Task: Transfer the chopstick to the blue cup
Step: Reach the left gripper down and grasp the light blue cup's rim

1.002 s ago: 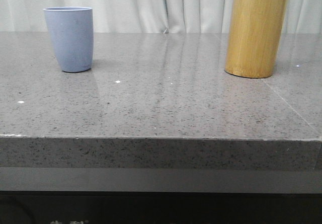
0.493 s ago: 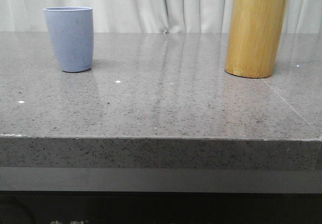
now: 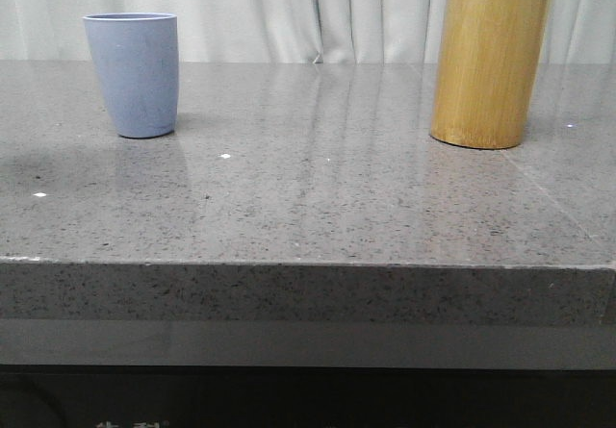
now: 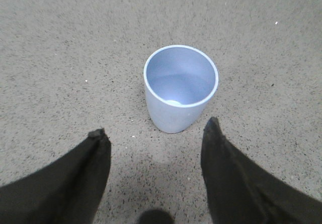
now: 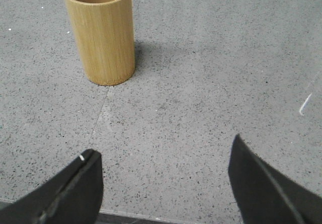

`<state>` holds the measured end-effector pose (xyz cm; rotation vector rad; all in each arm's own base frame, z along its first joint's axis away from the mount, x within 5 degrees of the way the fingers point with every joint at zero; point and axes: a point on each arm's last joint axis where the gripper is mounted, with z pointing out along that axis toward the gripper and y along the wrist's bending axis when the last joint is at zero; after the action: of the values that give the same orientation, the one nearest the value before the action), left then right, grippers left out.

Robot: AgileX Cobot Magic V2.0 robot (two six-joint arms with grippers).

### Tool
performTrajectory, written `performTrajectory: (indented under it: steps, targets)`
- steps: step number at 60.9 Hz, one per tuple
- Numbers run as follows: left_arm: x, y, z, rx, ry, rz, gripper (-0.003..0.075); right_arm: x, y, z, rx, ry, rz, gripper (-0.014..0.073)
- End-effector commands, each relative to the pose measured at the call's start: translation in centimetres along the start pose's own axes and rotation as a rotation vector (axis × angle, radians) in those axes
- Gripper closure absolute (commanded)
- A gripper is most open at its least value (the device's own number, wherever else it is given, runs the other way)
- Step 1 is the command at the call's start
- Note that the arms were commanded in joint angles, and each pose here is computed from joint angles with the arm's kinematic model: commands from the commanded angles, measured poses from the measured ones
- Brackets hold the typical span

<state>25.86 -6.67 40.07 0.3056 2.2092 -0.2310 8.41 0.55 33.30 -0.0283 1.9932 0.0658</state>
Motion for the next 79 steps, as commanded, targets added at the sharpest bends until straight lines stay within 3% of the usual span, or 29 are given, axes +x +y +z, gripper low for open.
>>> performTrajectory:
  steps: [1,11,13,40,49,64,79]
  targets:
    - [-2.6,-0.2,0.6,0.011,-0.030,0.008,0.0343,-1.5,0.0,-0.4,0.005,-0.087,-0.002,0.0056]
    - [-4.8,0.1,4.3,0.023,0.088,0.011,0.0343,-1.5,0.0,-0.4,0.005,-0.087,-0.002,0.0056]
    - [-5.2,0.2,6.4,0.028,0.149,0.010,0.0343,-1.5,0.0,-0.4,0.005,-0.087,-0.002,0.0056]
    - [-6.7,1.0,12.9,0.019,0.245,0.015,0.0347,-1.5,0.0,-0.4,0.005,-0.089,-0.002,0.0056]
    - [-6.4,1.1,13.8,0.016,0.264,0.016,0.0446,-1.5,0.0,-0.4,0.005,-0.090,-0.002,0.0056]
    - [-6.4,1.1,13.8,0.016,0.266,0.016,0.0734,-1.5,0.0,-0.4,0.005,-0.090,-0.002,0.0056]
    - [-7.9,-0.4,12.5,0.095,0.215,-0.010,0.0739,-1.5,0.0,-0.4,0.005,-0.091,-0.002,0.0056]
